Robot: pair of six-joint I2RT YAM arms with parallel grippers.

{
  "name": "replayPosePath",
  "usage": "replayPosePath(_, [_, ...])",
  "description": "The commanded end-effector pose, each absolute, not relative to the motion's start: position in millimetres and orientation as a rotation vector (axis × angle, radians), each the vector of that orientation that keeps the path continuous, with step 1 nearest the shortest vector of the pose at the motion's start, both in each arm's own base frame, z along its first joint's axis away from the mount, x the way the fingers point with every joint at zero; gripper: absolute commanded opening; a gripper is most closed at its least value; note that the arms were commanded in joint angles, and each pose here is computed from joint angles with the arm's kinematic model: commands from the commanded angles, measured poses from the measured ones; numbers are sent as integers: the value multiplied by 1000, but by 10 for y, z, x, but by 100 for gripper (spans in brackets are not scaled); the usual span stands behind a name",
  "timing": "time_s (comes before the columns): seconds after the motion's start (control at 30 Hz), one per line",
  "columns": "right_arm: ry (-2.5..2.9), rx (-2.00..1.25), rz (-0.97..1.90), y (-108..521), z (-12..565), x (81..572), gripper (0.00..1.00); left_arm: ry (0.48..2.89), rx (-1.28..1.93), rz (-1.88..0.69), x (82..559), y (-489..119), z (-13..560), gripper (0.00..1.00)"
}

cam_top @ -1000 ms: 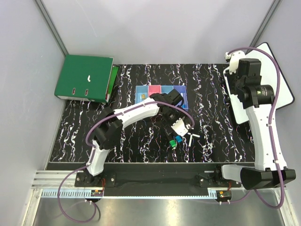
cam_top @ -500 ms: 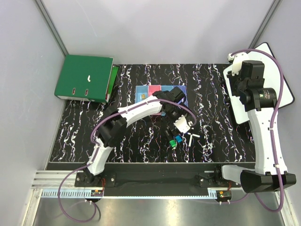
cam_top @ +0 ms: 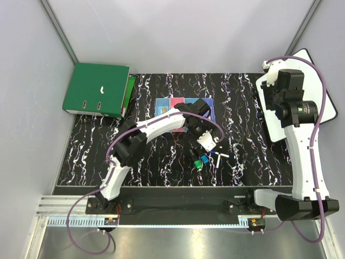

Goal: Sort the stationery into containers
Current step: Pick up the stationery from the center of the board.

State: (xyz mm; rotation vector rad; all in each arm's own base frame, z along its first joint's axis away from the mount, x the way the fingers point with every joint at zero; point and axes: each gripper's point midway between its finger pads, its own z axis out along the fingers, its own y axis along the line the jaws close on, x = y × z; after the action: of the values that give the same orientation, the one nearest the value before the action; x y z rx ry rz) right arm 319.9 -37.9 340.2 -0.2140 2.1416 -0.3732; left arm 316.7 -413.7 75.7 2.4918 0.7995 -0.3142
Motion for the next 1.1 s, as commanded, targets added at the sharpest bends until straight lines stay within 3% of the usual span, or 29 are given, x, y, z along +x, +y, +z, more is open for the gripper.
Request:
replayPosePath(0.0, [2090,-193,-335,-345,3573,3186,34,810,2466,-300,3303,-4157,817,93])
replayPosePath(0.27, [2097,-185,-336,-369,3544,3162,34,800,2407,-343,3285,-4279,1007,94])
replayPosePath(1.07, [2081,-170,-317,-364,3606,3145,34,785,2468,-323,3303,-4288,736,93])
